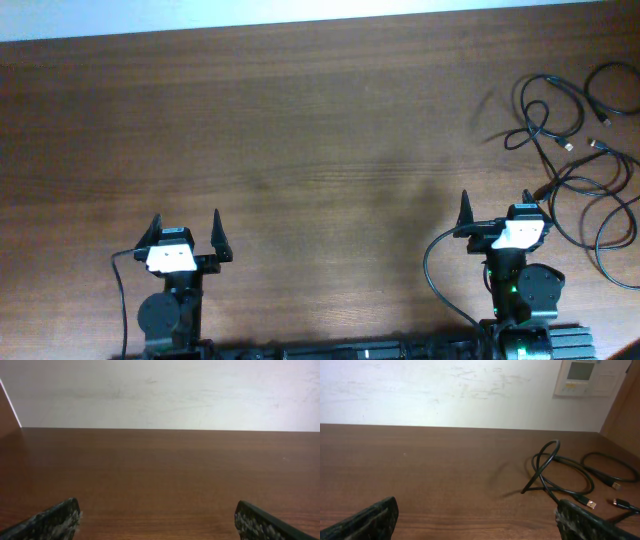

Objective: Untangle cables

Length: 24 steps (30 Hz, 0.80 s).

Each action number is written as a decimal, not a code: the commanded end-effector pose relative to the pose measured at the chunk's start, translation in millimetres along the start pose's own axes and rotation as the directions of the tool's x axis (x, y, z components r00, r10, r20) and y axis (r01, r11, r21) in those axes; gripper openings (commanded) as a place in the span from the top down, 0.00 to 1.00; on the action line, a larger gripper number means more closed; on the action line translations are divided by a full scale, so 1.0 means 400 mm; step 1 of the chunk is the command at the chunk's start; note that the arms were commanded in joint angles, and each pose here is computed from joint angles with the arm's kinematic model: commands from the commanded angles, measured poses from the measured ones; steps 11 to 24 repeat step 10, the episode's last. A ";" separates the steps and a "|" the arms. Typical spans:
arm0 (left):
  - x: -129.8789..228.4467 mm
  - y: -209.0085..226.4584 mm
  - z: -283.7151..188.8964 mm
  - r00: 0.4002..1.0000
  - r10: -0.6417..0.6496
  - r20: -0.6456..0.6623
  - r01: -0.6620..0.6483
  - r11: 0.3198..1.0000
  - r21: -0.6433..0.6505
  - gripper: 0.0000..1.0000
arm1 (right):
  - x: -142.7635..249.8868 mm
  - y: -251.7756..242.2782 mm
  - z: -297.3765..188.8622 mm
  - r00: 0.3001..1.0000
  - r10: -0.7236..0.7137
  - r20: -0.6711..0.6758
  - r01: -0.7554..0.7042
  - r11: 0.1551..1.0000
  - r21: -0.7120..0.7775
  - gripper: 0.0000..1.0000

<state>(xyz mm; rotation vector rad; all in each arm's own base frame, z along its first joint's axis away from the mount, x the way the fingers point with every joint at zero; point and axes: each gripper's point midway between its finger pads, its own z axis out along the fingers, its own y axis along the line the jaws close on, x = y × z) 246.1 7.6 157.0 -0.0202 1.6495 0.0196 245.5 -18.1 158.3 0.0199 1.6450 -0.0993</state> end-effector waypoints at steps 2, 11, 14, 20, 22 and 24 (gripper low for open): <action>0.003 0.005 -0.001 1.000 -0.010 -0.002 0.010 1.000 -0.009 0.01 | 0.006 0.004 0.000 1.000 0.007 -0.004 -0.007 1.000 -0.006 0.01; 0.003 0.005 -0.001 1.000 -0.010 -0.002 0.010 1.000 -0.009 0.01 | 0.006 0.004 0.000 1.000 0.007 -0.004 -0.007 1.000 -0.006 0.01; 0.003 0.005 -0.001 1.000 -0.010 -0.002 0.010 1.000 -0.009 0.01 | 0.006 0.004 0.000 1.000 0.007 -0.004 -0.007 1.000 -0.006 0.01; 0.003 0.005 -0.001 1.000 -0.010 -0.002 0.010 1.000 -0.009 0.01 | 0.006 0.004 0.000 1.000 0.007 -0.004 -0.007 1.000 -0.006 0.01; 0.003 0.005 -0.001 1.000 -0.010 -0.002 0.010 1.000 -0.009 0.01 | 0.006 0.004 0.000 1.000 0.007 -0.004 -0.007 1.000 -0.006 0.01; 0.003 0.005 -0.001 1.000 -0.010 -0.002 0.010 1.000 -0.009 0.01 | 0.006 0.004 0.000 1.000 0.007 -0.004 -0.007 1.000 -0.006 0.01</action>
